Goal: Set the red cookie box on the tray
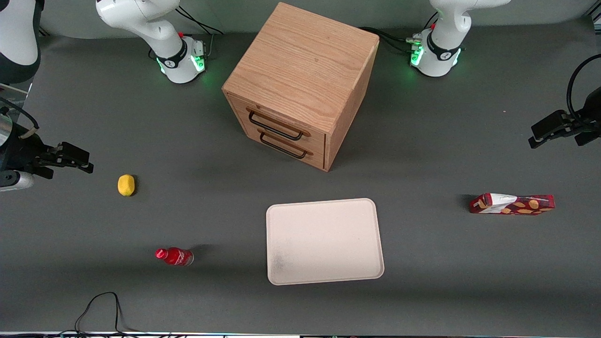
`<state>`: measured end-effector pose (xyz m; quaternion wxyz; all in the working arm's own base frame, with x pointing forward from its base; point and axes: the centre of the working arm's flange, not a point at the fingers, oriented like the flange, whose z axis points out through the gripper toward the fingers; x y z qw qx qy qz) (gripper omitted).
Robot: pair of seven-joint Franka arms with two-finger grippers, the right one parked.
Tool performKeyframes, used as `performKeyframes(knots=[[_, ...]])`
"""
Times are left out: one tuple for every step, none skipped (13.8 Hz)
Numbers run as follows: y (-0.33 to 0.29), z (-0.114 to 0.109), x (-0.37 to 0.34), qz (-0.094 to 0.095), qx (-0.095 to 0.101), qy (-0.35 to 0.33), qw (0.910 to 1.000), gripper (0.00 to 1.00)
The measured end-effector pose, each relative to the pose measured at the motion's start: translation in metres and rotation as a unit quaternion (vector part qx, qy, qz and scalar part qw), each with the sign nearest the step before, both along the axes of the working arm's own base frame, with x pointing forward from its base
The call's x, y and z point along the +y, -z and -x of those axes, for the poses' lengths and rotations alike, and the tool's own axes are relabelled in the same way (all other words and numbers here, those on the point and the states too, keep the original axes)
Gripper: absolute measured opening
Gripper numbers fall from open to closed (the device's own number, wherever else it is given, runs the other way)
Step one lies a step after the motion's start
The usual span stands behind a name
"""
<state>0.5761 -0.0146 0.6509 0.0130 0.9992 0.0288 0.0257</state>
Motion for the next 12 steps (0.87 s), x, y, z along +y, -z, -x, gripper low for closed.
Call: performKeyframes(knots=[[0.0,0.0,0.0,0.0,0.0,0.0,1.0,1.0],[0.0,0.0,0.0,0.0,0.001,0.0,1.0,1.0],[0.0,0.0,0.0,0.0,0.001,0.0,1.0,1.0],[0.0,0.0,0.0,0.0,0.001,0.0,1.0,1.0],[0.0,0.0,0.001,0.0,0.001,0.0,1.0,1.0],[0.0,0.0,0.001,0.0,0.001,-0.001,1.0,1.0],[0.0,0.0,0.002,0.0,0.001,-0.002,1.0,1.0],[0.001,0.0,0.006,0.0,0.002,-0.005,1.0,1.0],[0.002,0.0,0.014,0.0,0.003,-0.012,0.9999,1.0],[0.004,-0.001,0.026,0.0,0.005,-0.023,0.9997,1.0],[0.007,-0.001,0.042,0.0,0.008,-0.036,0.9993,1.0],[0.01,-0.001,0.06,0.0,0.011,-0.052,0.9986,1.0]])
